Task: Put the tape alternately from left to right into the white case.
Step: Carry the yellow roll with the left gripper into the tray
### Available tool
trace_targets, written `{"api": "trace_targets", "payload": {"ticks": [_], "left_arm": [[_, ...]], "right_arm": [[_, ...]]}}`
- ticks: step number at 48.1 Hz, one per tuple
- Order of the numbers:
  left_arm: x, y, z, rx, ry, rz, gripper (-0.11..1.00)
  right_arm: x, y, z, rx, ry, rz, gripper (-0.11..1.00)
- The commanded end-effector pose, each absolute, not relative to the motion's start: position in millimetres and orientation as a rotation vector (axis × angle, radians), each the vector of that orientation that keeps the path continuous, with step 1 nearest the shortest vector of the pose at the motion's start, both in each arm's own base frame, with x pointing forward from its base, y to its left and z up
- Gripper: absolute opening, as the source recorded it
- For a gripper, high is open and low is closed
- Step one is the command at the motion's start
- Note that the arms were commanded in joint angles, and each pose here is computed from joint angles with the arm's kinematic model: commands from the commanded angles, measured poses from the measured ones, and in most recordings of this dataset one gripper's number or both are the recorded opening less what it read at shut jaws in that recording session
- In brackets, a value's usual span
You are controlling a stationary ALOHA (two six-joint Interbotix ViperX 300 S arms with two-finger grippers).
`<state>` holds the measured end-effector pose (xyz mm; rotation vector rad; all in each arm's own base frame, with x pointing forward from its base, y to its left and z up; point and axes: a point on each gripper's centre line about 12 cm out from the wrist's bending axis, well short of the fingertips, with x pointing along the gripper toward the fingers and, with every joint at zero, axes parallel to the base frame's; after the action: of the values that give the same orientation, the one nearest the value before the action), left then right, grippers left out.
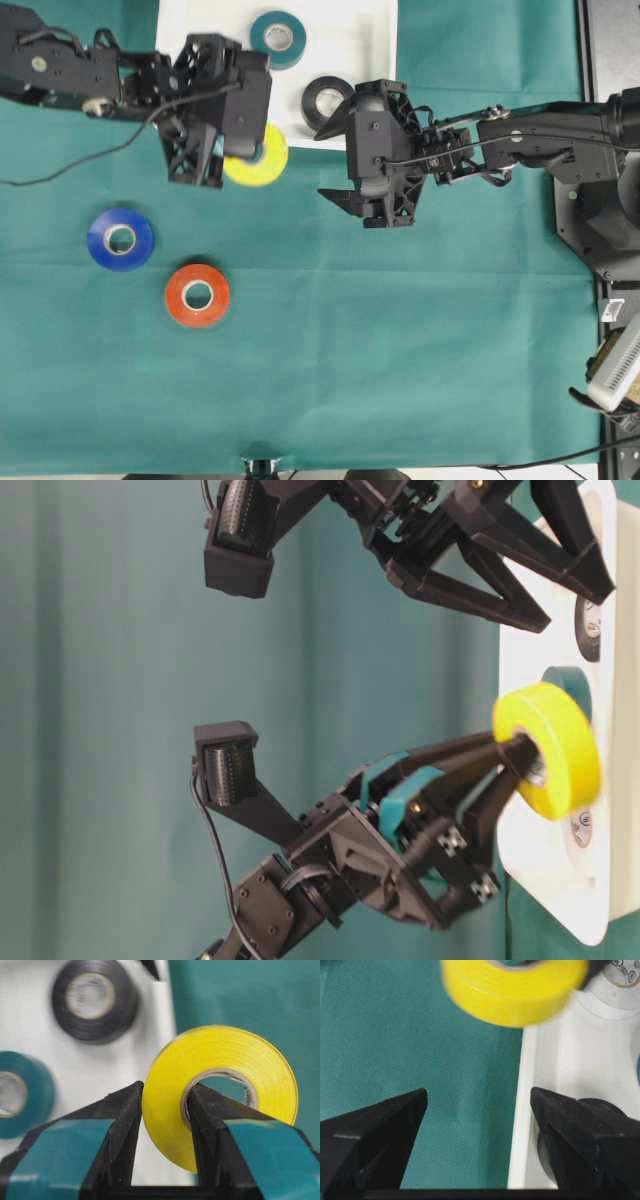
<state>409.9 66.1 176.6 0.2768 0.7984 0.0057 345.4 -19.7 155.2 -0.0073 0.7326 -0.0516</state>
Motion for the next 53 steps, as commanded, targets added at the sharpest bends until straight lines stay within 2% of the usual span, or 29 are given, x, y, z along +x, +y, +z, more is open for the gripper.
{"api": "trace_targets", "payload": {"ticks": [1, 22, 53], "left_arm": [[415.0, 78.9, 189.4, 0.285, 0.731, 0.045, 0.27], [425.0, 127.3, 162.3, 0.309, 0.742, 0.122, 0.27], [431.9, 132.3, 162.4, 0.304, 0.735, 0.132, 0.27]], "right_arm": [[347.2, -18.3, 166.8, -0.006, 0.694, -0.046, 0.85], [347.2, -18.3, 166.8, -0.009, 0.694, -0.045, 0.85], [347.2, -18.3, 166.8, -0.009, 0.694, -0.045, 0.85]]}}
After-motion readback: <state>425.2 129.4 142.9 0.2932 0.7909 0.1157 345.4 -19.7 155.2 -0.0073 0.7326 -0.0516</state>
